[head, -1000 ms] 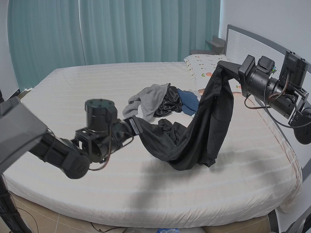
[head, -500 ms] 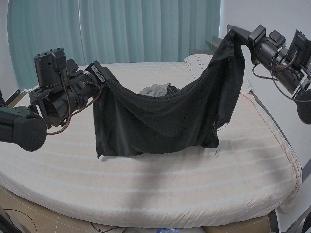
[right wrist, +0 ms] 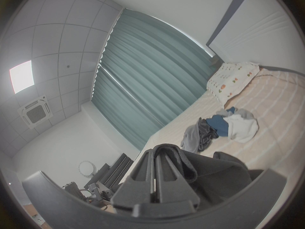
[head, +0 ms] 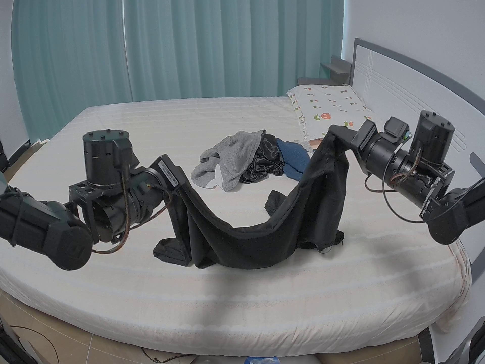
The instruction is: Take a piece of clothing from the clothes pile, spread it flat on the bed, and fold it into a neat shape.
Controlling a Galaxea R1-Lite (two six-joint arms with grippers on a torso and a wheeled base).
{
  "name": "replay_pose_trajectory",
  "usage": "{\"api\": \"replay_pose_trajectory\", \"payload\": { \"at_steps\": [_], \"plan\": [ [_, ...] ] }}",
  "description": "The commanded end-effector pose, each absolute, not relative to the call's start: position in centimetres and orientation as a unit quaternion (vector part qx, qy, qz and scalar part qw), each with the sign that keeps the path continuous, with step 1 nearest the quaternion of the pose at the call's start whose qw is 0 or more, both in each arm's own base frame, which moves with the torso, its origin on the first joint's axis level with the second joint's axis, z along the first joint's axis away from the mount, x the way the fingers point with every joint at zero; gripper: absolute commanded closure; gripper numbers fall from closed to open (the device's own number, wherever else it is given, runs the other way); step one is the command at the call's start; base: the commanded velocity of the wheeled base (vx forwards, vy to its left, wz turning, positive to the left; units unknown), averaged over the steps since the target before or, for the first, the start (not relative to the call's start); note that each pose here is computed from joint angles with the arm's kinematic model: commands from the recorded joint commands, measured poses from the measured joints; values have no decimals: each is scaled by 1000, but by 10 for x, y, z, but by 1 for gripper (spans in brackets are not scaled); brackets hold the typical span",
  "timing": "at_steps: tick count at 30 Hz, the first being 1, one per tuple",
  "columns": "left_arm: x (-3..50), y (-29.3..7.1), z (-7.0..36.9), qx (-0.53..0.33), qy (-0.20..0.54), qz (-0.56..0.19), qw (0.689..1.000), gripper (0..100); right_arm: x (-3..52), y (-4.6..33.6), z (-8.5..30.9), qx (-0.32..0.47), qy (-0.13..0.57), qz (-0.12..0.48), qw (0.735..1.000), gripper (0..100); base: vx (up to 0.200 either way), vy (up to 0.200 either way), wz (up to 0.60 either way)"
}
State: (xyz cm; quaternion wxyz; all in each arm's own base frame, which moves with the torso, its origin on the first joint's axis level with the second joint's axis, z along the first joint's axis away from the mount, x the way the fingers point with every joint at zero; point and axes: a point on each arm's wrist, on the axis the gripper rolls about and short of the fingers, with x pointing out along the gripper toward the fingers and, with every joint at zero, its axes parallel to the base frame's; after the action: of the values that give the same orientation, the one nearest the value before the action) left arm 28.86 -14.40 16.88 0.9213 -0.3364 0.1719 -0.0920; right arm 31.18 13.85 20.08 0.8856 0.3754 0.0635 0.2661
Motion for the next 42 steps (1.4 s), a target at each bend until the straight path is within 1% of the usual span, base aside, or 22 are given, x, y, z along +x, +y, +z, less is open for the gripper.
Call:
{"api": "replay_pose_trajectory", "payload": {
  "at_steps": [1,3,12,27,39,42],
  "plan": [
    [290,-153,146,-325,208,-87,919,100,316,147,183,372,90,264,885,100,0,0,0],
    [289,-154,142,-323,214,-87,918,100,315,148,183,372,92,266,885,100,0,0,0],
    [287,-159,136,-329,226,-86,913,100,314,149,183,371,93,268,884,100,-200,0,0],
    [286,-157,139,-335,220,-81,913,100,313,148,182,371,96,265,885,100,0,0,0],
    [288,-154,146,-346,207,-80,912,100,315,151,182,369,95,261,887,100,0,200,0],
    [287,-152,151,-350,199,-80,912,100,318,153,181,370,88,248,891,100,0,200,0]
  ]
}}
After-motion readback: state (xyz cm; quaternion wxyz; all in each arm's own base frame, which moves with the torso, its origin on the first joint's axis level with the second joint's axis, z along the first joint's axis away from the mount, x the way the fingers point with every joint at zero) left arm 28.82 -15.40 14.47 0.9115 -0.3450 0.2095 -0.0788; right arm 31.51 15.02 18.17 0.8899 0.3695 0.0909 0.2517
